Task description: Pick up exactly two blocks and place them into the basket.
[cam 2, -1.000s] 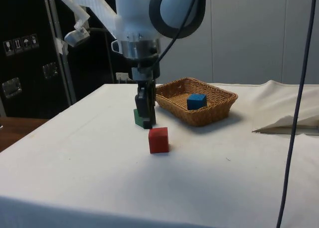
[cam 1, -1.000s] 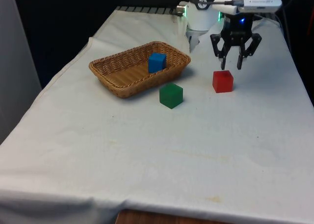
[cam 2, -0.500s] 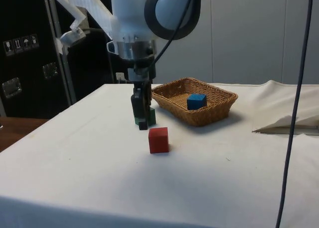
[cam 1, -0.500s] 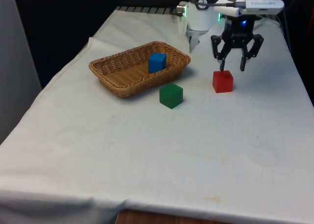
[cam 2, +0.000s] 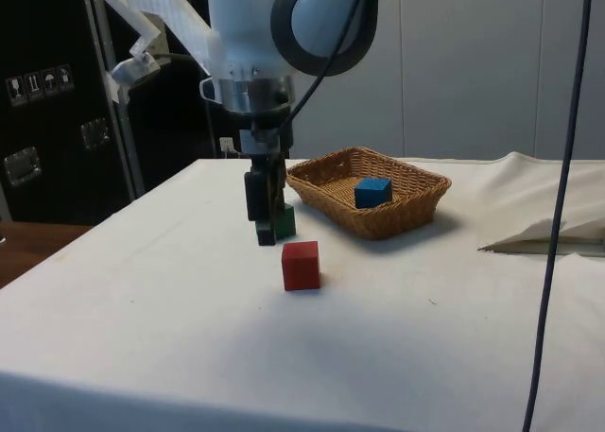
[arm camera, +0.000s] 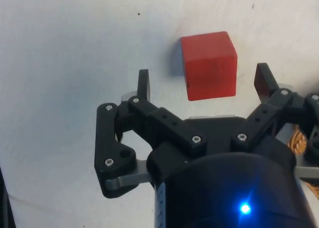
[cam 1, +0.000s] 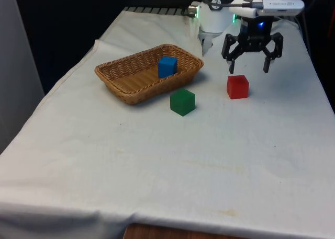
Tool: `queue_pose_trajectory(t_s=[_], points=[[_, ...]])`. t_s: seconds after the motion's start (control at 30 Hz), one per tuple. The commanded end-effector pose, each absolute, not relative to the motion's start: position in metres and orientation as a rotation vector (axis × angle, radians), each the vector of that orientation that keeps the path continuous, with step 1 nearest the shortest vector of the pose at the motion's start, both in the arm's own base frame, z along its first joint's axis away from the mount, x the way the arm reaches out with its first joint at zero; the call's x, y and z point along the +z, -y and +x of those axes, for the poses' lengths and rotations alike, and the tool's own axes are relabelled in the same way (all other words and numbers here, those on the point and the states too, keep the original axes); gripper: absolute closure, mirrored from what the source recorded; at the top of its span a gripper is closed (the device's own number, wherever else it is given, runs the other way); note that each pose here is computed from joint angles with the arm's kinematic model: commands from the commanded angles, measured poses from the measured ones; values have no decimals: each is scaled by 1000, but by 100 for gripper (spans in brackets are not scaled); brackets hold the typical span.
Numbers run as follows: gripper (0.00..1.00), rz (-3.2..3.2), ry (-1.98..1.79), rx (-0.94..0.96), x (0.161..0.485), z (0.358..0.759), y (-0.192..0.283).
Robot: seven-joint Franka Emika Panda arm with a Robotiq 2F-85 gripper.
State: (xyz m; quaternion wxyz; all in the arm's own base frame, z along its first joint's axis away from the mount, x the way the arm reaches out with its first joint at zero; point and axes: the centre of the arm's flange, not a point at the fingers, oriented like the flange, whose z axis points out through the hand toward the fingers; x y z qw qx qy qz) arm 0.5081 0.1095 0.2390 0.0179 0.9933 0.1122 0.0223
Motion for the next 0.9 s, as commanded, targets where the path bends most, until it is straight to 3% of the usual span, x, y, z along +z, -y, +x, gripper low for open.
queue_pose_trajectory(t_s=[0.0,0.43,0.87], points=[[0,3085,-348,69,239,508,-110],[0,3073,-413,40,194,492,-94],[0,3057,-442,27,172,491,-87]])
